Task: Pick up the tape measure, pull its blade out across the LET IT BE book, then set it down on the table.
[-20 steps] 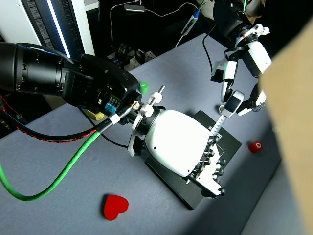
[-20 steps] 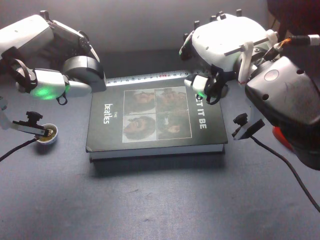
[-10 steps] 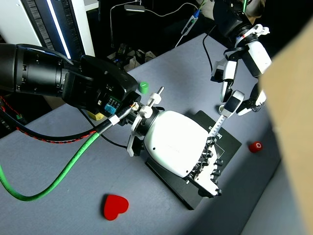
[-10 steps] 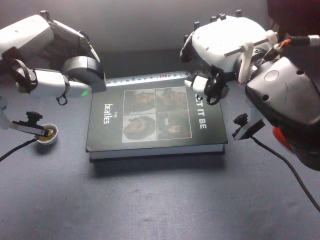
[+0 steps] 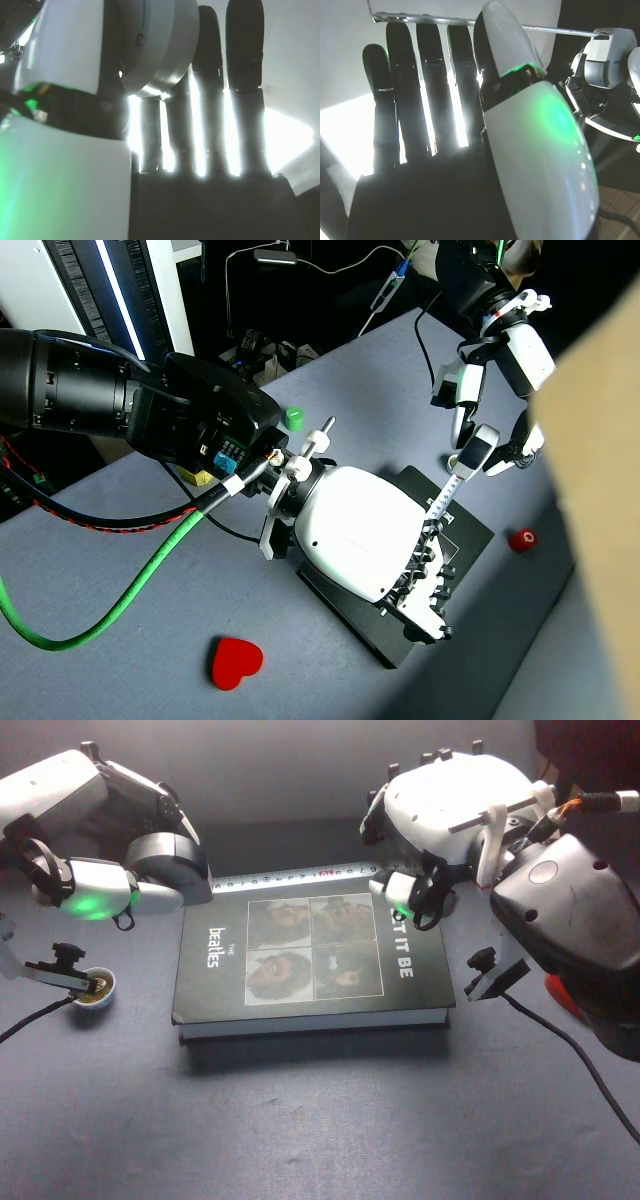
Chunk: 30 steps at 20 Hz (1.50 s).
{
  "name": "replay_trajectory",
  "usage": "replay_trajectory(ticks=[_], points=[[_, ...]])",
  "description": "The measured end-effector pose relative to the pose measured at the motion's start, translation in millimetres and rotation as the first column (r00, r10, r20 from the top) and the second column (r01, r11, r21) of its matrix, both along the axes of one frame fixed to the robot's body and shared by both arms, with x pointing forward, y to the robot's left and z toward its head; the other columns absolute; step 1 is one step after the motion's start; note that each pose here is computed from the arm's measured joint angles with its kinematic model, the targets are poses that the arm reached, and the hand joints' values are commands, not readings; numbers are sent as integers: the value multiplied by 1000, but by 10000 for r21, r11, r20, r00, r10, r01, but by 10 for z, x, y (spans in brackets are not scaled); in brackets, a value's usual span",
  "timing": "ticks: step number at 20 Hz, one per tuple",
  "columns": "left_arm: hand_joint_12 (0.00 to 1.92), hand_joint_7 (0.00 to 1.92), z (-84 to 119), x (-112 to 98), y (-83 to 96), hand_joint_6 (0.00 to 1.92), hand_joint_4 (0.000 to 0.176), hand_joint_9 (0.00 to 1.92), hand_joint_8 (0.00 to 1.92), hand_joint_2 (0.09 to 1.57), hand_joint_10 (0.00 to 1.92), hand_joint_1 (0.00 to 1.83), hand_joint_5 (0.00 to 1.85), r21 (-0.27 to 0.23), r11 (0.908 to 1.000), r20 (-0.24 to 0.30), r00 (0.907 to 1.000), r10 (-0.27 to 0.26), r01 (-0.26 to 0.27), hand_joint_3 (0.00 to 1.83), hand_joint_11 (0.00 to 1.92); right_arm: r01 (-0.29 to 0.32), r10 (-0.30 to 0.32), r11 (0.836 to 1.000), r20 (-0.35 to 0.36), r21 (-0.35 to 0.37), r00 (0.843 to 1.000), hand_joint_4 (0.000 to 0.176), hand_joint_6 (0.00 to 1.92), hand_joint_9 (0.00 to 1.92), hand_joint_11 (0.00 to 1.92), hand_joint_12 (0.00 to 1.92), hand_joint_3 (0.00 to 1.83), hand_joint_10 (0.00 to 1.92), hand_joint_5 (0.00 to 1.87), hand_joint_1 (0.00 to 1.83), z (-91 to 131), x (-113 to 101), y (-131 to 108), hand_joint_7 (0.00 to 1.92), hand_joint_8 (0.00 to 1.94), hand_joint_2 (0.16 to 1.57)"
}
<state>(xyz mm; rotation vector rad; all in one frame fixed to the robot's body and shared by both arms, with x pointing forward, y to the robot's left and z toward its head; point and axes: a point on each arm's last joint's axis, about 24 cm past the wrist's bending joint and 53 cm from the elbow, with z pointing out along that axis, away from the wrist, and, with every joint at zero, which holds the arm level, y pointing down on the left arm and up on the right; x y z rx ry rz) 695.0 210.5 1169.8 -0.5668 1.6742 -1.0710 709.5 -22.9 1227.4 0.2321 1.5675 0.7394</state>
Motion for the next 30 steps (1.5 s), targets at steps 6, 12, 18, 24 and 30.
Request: replay_trajectory(ticks=[6, 12, 18, 24, 30], points=[[922, 1109, 4, 0, -2, 757, 0, 996, 783, 1075, 1152, 1389, 989, 33, 10000, 27, 10000, -10, 10, 0, 973, 0, 0, 10000, 0, 0, 10000, 0, 1216, 755, 603, 1469, 0, 1369, 697, 1315, 0, 0, 0, 893, 1212, 1206], [928, 1109, 3, -1, -4, 758, 0, 996, 780, 1075, 1151, 1388, 989, 84, 10000, 45, 10000, -24, 23, 0, 970, 6, -6, 10000, 5, 3, 10000, 0, 1249, 721, 577, 1472, 0, 1508, 667, 1335, 2, 0, -2, 854, 1250, 1219], [944, 1114, 8, -2, 1, 746, 0, 1001, 772, 1072, 1142, 1389, 1000, 124, 9999, 66, 10000, -33, 32, 0, 968, -64, 63, 9999, -41, -155, 10000, 0, 1253, 724, 566, 1471, 0, 1523, 659, 1339, -54, -59, -65, 847, 1251, 1221], [935, 1109, 13, 1, 4, 718, 0, 998, 782, 1071, 1148, 1389, 1013, 81, 10000, 65, 10000, -12, 11, 0, 951, 111, -113, 9997, -102, -228, 9999, 0, 1255, 714, 562, 1470, 0, 1527, 660, 1339, -70, -86, -259, 852, 1251, 1221], [942, 1117, 46, 7, -9, 748, 0, 1003, 766, 1072, 1139, 1389, 993, 64, 10000, 150, 9999, -37, 36, 0, 963, 61, -66, 9995, -181, -310, 9998, 0, 1259, 719, 553, 1464, 0, 1522, 658, 1339, -104, -130, -313, 848, 1256, 1222]])
